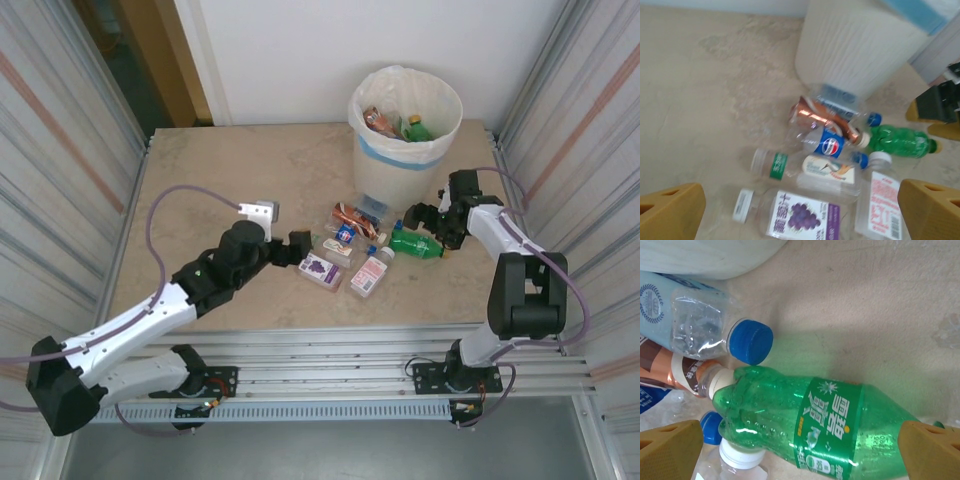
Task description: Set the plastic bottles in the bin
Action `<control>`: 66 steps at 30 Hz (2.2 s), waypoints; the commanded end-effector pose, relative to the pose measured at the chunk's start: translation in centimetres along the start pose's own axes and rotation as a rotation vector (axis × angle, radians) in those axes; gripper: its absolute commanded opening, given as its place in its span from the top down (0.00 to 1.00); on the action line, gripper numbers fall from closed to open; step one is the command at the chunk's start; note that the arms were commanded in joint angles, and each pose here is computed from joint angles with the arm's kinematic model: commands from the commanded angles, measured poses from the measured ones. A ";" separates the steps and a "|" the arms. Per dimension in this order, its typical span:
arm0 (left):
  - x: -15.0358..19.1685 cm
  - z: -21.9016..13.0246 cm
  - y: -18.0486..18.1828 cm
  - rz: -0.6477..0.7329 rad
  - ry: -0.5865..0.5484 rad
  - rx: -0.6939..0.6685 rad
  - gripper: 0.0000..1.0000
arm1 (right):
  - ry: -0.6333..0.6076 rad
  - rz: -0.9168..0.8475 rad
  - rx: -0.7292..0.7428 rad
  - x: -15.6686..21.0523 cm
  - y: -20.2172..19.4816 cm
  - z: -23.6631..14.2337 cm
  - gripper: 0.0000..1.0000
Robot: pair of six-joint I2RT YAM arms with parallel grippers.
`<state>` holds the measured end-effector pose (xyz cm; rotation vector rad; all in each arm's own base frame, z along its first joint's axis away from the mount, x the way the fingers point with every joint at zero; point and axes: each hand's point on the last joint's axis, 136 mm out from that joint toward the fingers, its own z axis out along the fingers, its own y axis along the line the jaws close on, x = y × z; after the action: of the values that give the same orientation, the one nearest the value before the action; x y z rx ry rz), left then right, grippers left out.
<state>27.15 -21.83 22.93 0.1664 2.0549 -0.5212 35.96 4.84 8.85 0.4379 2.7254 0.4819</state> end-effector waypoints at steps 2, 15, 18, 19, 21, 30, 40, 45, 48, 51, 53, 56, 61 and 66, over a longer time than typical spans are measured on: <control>2.2 -0.8 3.1 -0.105 0.009 -0.104 0.01 | 0.009 -0.029 -0.052 -0.6 0.9 0.2 0.02; 4.2 -1.2 5.9 -0.163 0.027 -0.194 0.01 | 0.077 0.009 -0.044 2.8 0.3 0.0 0.02; 4.3 -0.9 5.9 -0.164 0.037 -0.196 0.01 | 0.090 0.010 -0.027 3.5 0.2 -0.3 0.03; 4.3 -0.8 6.0 -0.164 0.039 -0.198 0.01 | 0.094 0.010 -0.023 3.7 0.2 -0.3 0.03; 4.3 -0.7 5.9 -0.164 0.044 -0.198 0.01 | 0.099 0.005 -0.024 4.3 0.4 -0.5 0.04; 4.3 -0.3 5.8 -0.171 0.059 -0.195 0.01 | 0.141 -0.028 -0.035 7.1 1.5 -0.8 0.07; 4.7 -0.2 5.7 -0.180 0.075 -0.193 0.01 | 0.141 -0.016 0.007 7.1 0.8 0.3 0.12; 4.9 -0.3 5.9 -0.188 0.077 -0.197 0.01 | 0.142 -0.011 0.010 6.0 0.9 1.5 0.15; 5.0 -0.3 6.0 -0.191 0.079 -0.203 0.01 | 0.138 -0.009 0.030 5.2 0.7 2.2 0.18; 5.0 -0.4 6.0 -0.191 0.081 -0.202 0.01 | 0.133 -0.001 0.029 4.4 0.7 2.8 0.19; 5.0 -0.4 6.1 -0.193 0.079 -0.205 0.01 | 0.131 0.008 0.027 4.0 0.7 3.2 0.20; 5.0 -0.4 6.1 -0.195 0.080 -0.205 0.01 | 0.124 0.028 0.028 3.4 0.4 3.8 0.22; 5.0 -0.4 6.3 -0.197 0.080 -0.212 0.01 | 0.137 0.061 0.036 3.1 -0.3 4.9 0.23; 5.0 -0.5 6.6 -0.203 0.079 -0.221 0.01 | 0.131 0.068 0.072 3.1 -1.0 5.2 0.27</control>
<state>26.27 -16.91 16.63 -0.1212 2.2064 -0.4270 34.19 7.13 2.93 0.4901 2.8859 0.4923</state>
